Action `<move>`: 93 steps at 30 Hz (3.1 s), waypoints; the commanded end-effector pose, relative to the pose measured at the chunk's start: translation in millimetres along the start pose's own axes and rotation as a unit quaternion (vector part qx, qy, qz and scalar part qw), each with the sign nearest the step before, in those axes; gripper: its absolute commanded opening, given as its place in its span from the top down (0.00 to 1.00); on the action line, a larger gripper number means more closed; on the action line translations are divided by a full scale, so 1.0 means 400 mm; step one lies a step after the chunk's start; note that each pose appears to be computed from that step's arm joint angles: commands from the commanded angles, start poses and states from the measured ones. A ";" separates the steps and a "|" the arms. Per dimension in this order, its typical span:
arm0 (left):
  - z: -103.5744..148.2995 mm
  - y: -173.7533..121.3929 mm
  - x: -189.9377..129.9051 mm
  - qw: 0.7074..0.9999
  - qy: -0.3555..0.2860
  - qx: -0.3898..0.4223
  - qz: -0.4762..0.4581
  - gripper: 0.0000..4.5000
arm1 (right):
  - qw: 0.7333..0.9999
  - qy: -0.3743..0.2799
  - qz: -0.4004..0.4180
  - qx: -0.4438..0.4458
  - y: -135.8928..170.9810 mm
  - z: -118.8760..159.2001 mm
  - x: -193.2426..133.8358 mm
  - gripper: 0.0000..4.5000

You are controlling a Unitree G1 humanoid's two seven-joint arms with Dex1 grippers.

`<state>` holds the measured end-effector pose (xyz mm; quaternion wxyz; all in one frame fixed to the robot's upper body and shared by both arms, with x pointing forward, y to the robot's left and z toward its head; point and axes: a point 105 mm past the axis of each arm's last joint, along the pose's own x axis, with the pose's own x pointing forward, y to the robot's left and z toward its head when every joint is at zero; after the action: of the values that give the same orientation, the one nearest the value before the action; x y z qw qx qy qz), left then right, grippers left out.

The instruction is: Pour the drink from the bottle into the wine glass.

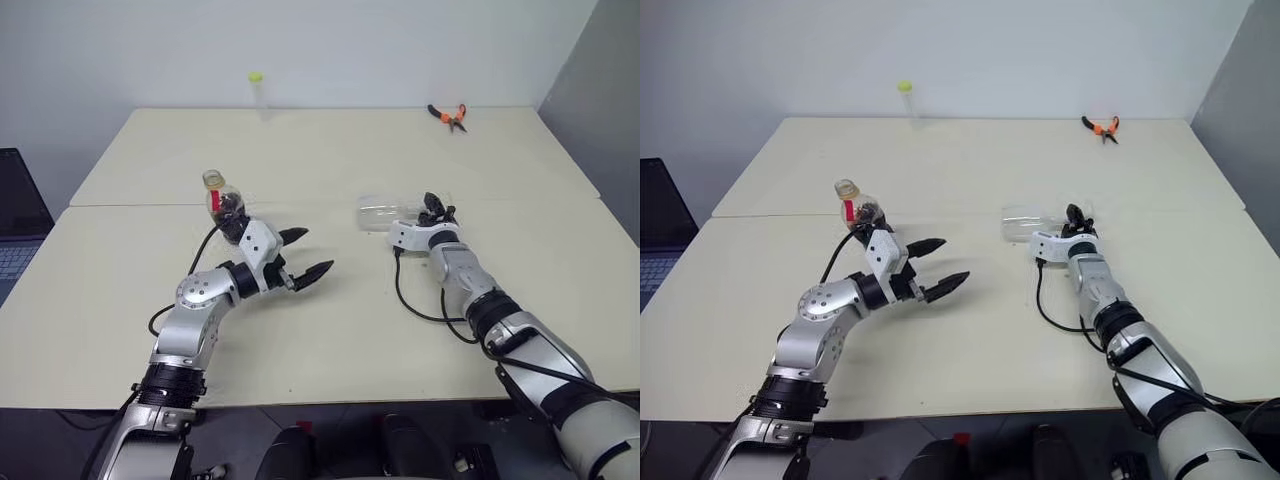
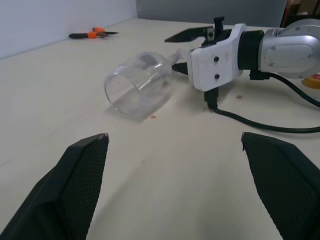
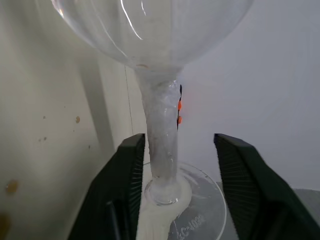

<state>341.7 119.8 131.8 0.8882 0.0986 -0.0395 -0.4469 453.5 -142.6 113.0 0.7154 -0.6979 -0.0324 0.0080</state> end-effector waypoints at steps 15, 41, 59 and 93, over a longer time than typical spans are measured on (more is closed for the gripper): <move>0.036 0.032 -0.088 0.998 -0.013 0.000 0.054 0.00 | 0.949 -0.010 -0.078 0.305 -0.148 -0.020 -0.064 0.98; 0.097 0.032 -0.214 0.999 -0.009 -0.011 0.049 0.00 | 0.718 -0.280 0.107 0.628 -0.044 0.301 -0.111 0.98; 0.197 0.025 -0.194 0.998 -0.042 0.030 0.047 0.00 | 0.718 -0.263 0.147 0.627 0.016 0.276 -0.106 0.82; 0.205 0.024 -0.206 0.995 -0.032 0.023 0.088 0.00 | 0.672 -0.261 0.212 0.660 0.000 0.150 -0.240 0.00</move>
<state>290.4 176.7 203.5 0.9168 0.0914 -0.0598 -0.3840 358.1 -89.4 82.2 0.9364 -0.0111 -0.0184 0.3503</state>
